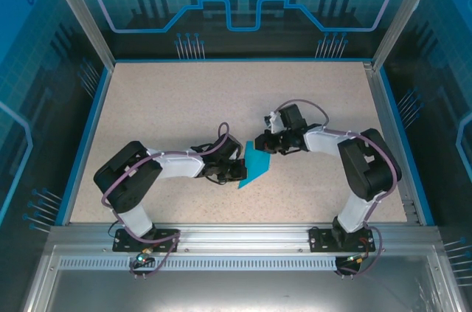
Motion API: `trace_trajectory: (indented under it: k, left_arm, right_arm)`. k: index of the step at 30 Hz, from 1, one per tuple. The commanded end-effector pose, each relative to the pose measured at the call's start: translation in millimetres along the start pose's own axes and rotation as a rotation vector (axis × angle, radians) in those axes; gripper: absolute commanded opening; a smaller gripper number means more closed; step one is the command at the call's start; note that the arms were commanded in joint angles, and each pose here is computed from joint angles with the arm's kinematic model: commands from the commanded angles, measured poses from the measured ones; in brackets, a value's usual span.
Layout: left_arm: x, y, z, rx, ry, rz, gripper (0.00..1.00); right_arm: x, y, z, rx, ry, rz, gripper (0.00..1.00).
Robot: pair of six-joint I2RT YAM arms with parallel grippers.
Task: Fold a paper plane with a square sheet of paper (pick it up from the middle)
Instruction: Fourth fold the wing at the center of the table.
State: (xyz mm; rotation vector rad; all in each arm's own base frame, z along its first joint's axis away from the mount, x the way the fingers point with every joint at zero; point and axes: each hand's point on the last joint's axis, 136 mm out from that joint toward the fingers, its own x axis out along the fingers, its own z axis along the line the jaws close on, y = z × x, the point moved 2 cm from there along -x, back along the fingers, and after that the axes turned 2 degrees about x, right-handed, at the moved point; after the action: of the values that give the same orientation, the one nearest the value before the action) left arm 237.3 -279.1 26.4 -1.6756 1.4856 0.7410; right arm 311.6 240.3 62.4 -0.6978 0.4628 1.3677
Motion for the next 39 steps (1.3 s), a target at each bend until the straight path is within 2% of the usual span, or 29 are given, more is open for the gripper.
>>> trace_trajectory:
  k: [1,7,11,13,15,20,24,28,31,35,39]
  left_arm:
    - [4,53,79,-0.073,-0.297,0.192,0.00]
    - [0,50,72,-0.070,-0.280,0.183,0.00]
    - [-16,44,63,-0.070,-0.261,0.151,0.00]
    - [-29,36,54,-0.092,-0.228,0.119,0.05]
    - [-46,23,39,-0.117,-0.175,0.065,0.15]
    - [-70,-9,-7,-0.184,0.018,-0.043,0.23]
    - [-60,-26,-32,-0.262,0.159,-0.069,0.23]
    - [-38,-36,-45,-0.288,0.221,-0.049,0.25]
    - [-22,-37,-50,-0.278,0.197,-0.027,0.25]
    - [-5,-29,-36,-0.309,0.129,-0.004,0.25]
    - [1,-22,-27,-0.326,0.118,-0.001,0.25]
  right_arm:
    - [15,21,-21,0.046,0.032,0.063,0.07]
    - [25,40,-58,0.086,0.140,0.109,0.05]
    - [29,49,-75,0.126,0.192,0.118,0.04]
    - [30,52,-79,0.146,0.203,0.116,0.04]
    - [30,54,-82,0.159,0.205,0.113,0.04]
    - [30,57,-86,0.176,0.219,0.112,0.04]
    - [29,57,-87,0.188,0.226,0.103,0.04]
    - [29,57,-88,0.189,0.230,0.100,0.04]
    - [27,56,-86,0.182,0.228,0.098,0.04]
    - [24,51,-75,0.150,0.195,0.098,0.08]
    - [19,41,-55,0.105,0.146,0.100,0.11]
